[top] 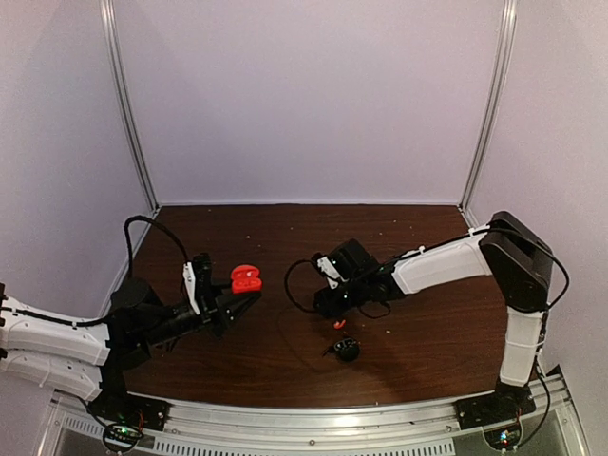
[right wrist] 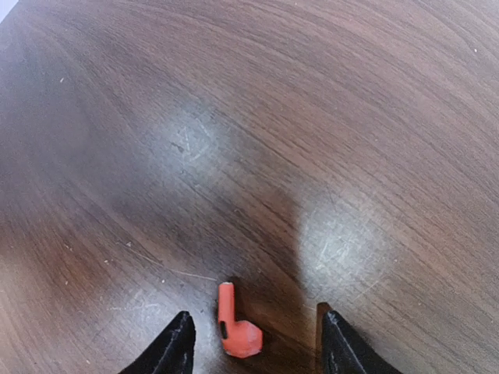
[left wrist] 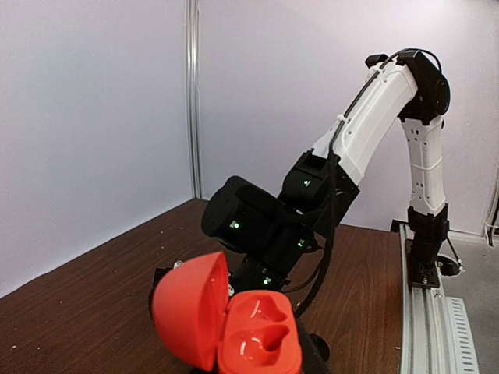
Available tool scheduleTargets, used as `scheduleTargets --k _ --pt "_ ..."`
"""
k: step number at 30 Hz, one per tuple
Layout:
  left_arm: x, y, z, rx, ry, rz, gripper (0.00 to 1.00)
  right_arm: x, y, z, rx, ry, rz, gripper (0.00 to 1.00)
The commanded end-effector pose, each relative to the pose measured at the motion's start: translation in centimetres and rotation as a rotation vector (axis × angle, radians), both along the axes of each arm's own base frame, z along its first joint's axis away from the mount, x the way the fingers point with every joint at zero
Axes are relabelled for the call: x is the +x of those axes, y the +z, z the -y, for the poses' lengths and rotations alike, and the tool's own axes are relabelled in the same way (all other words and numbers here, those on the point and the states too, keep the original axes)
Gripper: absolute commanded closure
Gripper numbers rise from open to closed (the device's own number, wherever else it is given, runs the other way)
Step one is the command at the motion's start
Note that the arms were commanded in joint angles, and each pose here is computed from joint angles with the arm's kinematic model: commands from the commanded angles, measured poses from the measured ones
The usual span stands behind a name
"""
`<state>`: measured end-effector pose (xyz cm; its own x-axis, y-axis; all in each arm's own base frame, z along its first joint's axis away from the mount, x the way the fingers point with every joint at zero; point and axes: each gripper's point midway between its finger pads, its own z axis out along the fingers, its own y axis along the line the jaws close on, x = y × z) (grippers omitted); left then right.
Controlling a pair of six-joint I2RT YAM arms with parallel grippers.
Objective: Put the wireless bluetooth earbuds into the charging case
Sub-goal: Place the left earbud at the center of the board, then pick up the left earbud from the center of the board.
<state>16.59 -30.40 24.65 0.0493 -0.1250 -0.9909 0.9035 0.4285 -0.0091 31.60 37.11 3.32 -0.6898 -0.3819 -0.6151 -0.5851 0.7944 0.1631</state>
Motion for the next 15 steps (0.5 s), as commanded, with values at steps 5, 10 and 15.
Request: scheduleTargets --k 5,10,15 --pt "0.3 0.4 -0.6 -0.011 0.028 0.022 0.99 -2.9 0.7 -1.2 0.112 0.172 -0.144 0.48" --pt "0.4 0.7 -0.8 -0.015 0.037 0.026 0.99 -4.1 0.0 -2.1 0.138 0.212 -0.197 0.50" --pt "0.5 0.7 -1.0 -0.012 0.042 0.031 0.99 -5.4 -0.1 -3.1 0.148 0.250 -0.223 0.53"
